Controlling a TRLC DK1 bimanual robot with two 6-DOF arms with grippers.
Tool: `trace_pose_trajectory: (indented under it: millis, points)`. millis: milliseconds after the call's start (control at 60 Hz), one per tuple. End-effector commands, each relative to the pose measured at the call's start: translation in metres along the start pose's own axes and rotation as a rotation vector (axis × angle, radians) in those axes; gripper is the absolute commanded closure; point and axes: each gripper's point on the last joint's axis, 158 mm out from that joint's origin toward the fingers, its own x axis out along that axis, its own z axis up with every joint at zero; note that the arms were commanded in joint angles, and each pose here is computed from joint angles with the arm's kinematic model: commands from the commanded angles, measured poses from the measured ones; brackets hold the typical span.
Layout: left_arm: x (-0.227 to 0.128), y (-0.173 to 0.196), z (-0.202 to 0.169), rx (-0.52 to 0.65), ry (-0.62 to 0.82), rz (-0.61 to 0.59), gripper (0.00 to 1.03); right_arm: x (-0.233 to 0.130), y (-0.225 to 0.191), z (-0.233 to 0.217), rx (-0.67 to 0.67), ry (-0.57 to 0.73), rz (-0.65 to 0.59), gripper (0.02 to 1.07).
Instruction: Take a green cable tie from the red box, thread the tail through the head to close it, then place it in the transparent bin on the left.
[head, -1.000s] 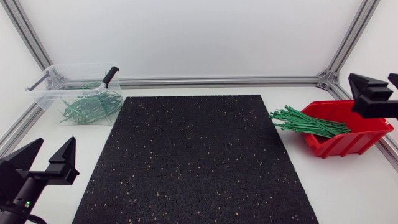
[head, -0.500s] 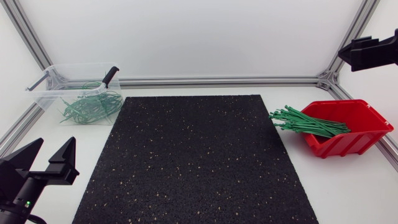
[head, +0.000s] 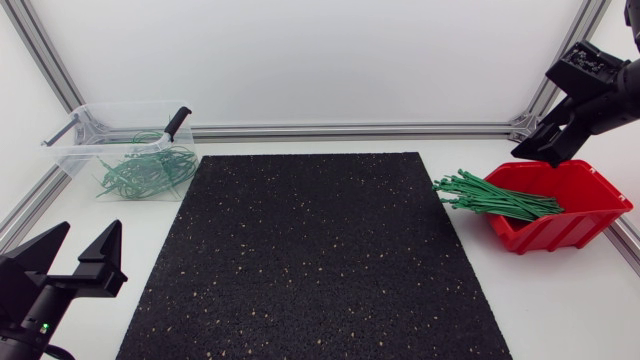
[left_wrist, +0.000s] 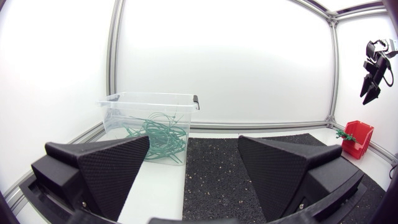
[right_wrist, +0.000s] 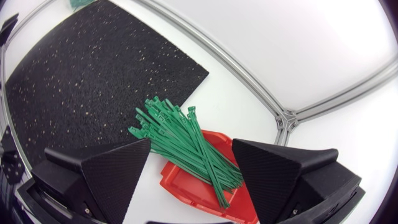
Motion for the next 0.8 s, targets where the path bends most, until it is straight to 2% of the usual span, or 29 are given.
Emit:
trace_pose_trajectory:
  millis: [0, 167, 467, 783]
  points:
    - [0.002, 0.001, -0.022, 0.004, 0.044, 0.0, 0.04, 0.022, 0.025, -0.023, -0.139, 0.063, 0.101, 0.13]
    - [0.002, 0.001, -0.022, 0.004, 0.044, 0.0, 0.04, 0.044, 0.049, -0.048, -0.299, 0.108, 0.19, 0.18]
    - [0.002, 0.001, -0.022, 0.004, 0.044, 0.0, 0.04, 0.07, 0.074, -0.082, -0.607, 0.099, 0.227, 0.18]
    - [0.002, 0.001, -0.022, 0.004, 0.044, 0.0, 0.04, 0.092, 0.075, -0.085, -0.683, 0.089, 0.228, 0.18]
